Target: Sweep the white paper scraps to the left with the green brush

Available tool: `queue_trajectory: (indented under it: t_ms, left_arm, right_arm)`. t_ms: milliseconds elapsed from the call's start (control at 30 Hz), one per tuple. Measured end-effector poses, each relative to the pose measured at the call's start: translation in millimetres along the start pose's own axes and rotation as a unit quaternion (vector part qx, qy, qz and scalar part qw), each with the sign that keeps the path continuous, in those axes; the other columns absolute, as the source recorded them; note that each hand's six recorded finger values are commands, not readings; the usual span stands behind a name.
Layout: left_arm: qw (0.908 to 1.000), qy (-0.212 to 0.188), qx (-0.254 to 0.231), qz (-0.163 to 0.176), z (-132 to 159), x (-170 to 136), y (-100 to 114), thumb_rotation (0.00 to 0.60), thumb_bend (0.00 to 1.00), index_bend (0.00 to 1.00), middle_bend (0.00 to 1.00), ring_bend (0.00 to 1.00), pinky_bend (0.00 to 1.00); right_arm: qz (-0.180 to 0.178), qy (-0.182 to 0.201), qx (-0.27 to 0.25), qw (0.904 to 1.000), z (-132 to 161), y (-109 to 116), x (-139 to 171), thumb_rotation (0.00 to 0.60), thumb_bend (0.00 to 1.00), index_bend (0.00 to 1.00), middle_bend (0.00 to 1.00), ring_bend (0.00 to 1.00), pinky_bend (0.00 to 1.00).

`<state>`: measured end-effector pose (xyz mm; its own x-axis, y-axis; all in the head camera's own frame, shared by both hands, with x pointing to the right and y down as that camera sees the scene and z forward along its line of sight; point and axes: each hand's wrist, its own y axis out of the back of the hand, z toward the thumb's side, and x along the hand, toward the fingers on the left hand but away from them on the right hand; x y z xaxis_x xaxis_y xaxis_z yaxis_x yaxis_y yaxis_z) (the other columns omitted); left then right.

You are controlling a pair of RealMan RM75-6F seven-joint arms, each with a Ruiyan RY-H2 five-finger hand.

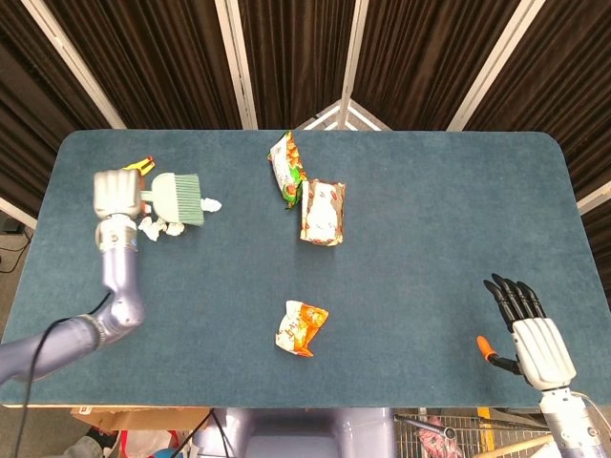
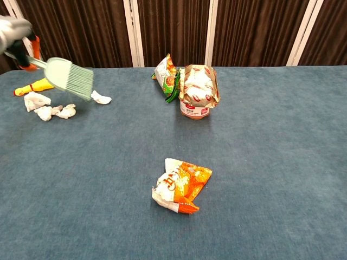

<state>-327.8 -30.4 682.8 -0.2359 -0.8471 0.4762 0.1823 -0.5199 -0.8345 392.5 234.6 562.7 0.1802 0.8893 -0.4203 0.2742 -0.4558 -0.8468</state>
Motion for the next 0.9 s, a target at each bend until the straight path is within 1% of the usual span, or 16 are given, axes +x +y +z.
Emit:
queue_trajectory:
  t_ms: [200,400,500,633,900]
  left_arm:
    - [0.9998,-0.001,-0.019,0.001,37,7,-12,0.600,0.81,0.80,1.00,1.00,1.00]
    - [0.9988,-0.019,-0.044,0.010,73,12,-7,0.600,0.81,0.80,1.00,1.00,1.00]
    - [0.9984,-0.024,-0.050,0.014,82,15,-2,0.600,0.81,0.80,1.00,1.00,1.00]
    - [0.9984,-0.026,-0.049,0.013,88,18,-2,0.600,0.81,0.80,1.00,1.00,1.00]
    - [0.9995,-0.021,-0.015,-0.017,89,19,-24,0.600,0.81,0.80,1.00,1.00,1.00]
  right_arm:
    - [0.003,-0.005,-0.003,1.0000,-2,0,0,0.600,0.34,0.00,0.00,0.00,0.00]
    - [0.004,-0.007,-0.006,1.0000,-2,0,-1,0.600,0.34,0.00,0.00,0.00,0.00]
    - [0.006,-0.007,-0.008,0.9999,-2,0,-1,0.600,0.34,0.00,0.00,0.00,0.00]
    - [0.006,-0.007,-0.011,0.9999,-2,0,-2,0.600,0.34,0.00,0.00,0.00,0.00]
    - [0.006,-0.009,-0.014,0.9998,-3,0,-1,0.600,0.34,0.00,0.00,0.00,0.00]
